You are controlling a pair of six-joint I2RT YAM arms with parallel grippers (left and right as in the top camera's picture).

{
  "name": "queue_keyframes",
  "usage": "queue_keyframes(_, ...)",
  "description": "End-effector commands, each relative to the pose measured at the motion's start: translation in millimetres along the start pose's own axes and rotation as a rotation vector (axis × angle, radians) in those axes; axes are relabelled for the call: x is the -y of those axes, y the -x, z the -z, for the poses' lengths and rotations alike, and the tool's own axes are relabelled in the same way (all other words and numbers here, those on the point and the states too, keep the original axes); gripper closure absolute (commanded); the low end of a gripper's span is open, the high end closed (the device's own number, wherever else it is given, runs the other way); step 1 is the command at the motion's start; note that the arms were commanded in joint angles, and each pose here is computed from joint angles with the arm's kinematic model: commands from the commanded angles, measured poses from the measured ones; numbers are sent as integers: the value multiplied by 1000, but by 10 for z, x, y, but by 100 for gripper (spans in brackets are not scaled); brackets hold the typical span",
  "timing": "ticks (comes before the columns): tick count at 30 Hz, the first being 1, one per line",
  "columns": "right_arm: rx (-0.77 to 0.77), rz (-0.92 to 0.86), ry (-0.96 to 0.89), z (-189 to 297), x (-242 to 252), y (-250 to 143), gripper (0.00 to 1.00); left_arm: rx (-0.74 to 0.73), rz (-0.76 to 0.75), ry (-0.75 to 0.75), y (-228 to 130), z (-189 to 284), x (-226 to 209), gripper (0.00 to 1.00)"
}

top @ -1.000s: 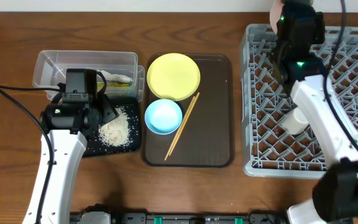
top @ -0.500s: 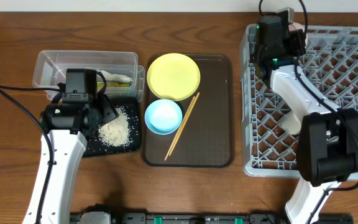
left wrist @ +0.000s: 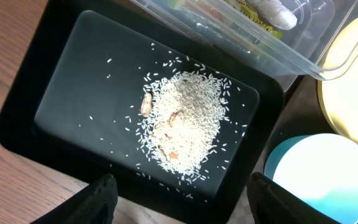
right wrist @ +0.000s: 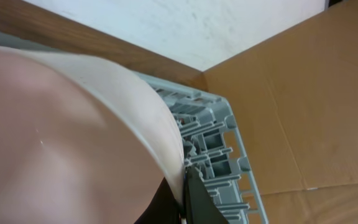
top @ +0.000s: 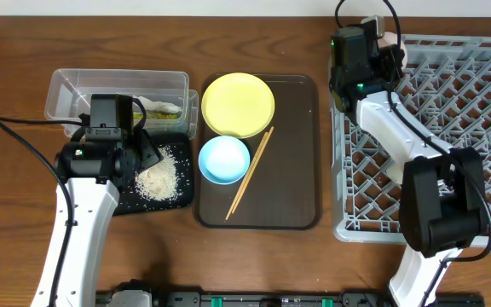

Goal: Sort waste into correct bins and load items into the dishwasher rack
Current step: 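Set the pink bowl upright at the rack's back-left corner, release, then grasp the blue bowl on the brown tray with the right gripper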

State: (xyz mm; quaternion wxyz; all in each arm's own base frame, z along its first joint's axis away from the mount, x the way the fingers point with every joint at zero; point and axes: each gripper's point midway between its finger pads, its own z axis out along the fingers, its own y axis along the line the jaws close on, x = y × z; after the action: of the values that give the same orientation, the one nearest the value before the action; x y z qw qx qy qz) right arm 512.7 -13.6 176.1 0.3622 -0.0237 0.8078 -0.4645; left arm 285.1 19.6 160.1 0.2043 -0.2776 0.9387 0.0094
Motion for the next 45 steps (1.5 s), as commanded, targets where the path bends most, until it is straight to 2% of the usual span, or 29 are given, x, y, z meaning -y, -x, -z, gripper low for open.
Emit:
queue_keyframes(1,-18,-19,31,59,-157,-80,99,9,6,2,25,27,-13,30)
queue_keyframes(5,-55,-34,67,170,-289,-210,99,9,6,2,25,27,-13,30)
queue_keyframes(9,-100,-55,179,343,-518,-356,87,9,6,2,25,27,-13,30)
queue_keyframes(12,-143,-111,269,475,-621,-441,85,7,6,4,19,27,-18,30)
queue_keyframes(16,-184,-154,398,664,-642,-475,69,5,6,4,16,27,-19,31)
queue_keyframes(21,-173,-200,527,945,-435,-369,50,6,6,4,17,27,-19,30)
queue_keyframes(24,-140,-252,660,1188,-351,-234,44,6,6,4,17,27,-19,30)
queue_keyframes(29,-94,-305,1110,1914,-517,-1,42,5,2,6,15,26,-22,30)
queue_keyframes(33,-80,-231,1403,2462,-736,5,37,6,1,34,6,28,-78,30)
queue_keyframes(38,-110,-134,1477,2737,-1061,-124,37,30,41,148,17,47,-292,30)
queue_keyframes(45,-230,30,1513,2979,-1724,-528,42,20,45,161,-1,48,-336,30)
